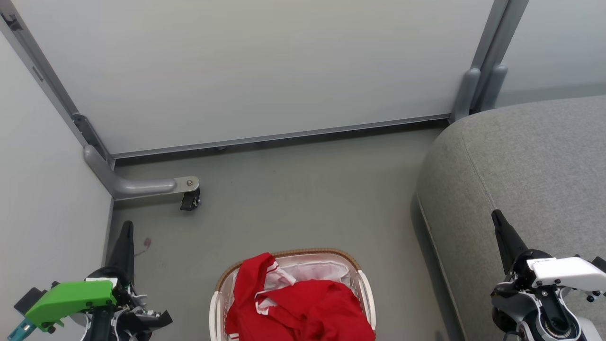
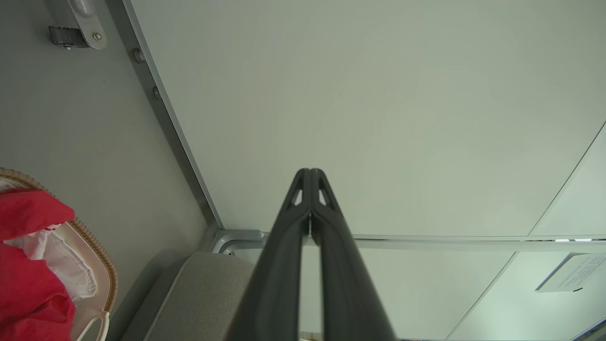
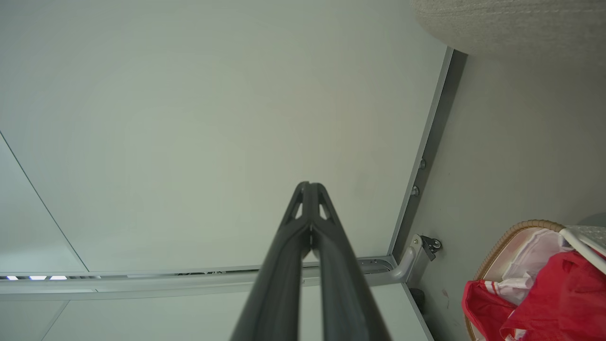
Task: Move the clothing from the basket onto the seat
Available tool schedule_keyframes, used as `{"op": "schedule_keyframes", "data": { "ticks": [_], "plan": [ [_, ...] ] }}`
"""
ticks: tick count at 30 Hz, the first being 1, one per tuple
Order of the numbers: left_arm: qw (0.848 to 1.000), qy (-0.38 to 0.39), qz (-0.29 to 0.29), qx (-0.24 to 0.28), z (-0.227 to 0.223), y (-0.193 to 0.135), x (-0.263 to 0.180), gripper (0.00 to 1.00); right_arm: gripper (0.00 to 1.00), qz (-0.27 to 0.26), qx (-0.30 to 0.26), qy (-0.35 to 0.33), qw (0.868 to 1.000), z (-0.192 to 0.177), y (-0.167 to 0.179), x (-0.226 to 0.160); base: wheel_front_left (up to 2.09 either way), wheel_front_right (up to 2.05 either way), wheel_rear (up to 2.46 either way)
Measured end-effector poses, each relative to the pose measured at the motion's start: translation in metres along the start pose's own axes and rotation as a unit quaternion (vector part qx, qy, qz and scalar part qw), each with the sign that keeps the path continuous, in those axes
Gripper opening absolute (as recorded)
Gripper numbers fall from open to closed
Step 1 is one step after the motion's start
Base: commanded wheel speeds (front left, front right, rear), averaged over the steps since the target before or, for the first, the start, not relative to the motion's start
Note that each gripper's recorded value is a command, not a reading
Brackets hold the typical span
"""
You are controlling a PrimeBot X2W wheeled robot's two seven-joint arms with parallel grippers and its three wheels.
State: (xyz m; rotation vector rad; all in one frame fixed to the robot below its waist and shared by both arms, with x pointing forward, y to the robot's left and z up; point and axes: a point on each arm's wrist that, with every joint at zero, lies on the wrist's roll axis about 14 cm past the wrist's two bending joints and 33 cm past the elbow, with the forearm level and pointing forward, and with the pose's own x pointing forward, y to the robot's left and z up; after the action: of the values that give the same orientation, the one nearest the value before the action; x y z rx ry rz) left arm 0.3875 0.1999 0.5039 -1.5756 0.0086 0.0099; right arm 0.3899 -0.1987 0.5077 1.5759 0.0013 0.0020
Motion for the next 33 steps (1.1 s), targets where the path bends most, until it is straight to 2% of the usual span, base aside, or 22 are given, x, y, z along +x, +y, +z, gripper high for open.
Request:
{"op": "schedule_keyframes", "data": {
  "ticks": [9,10,16,24,33],
  "plan": [
    [1.000,0.000,0.000,0.000,0.000,0.000,0.000,0.00,0.00,0.000,0.000,0.000,1.000,0.000,0.000,0.000,0.00,0.00,0.00],
    [1.000,0.000,0.002,0.000,0.000,0.001,0.000,1.00,1.00,-0.001,0.001,0.000,1.000,0.000,-0.001,0.000,0.00,0.00,0.00],
    [0.999,0.001,0.047,-0.006,-0.003,0.031,-0.013,1.00,1.00,-0.040,0.010,-0.001,0.999,-0.005,-0.027,-0.010,0.00,0.00,0.00],
    [0.999,0.002,0.042,0.001,-0.012,0.028,-0.013,1.00,1.00,-0.044,-0.005,-0.009,0.999,-0.006,-0.030,-0.011,0.00,0.00,0.00],
    [0.999,0.001,0.033,0.031,-0.017,0.023,-0.011,1.00,1.00,-0.048,-0.067,-0.023,0.996,0.001,-0.030,-0.012,0.00,0.00,0.00]
  ]
}}
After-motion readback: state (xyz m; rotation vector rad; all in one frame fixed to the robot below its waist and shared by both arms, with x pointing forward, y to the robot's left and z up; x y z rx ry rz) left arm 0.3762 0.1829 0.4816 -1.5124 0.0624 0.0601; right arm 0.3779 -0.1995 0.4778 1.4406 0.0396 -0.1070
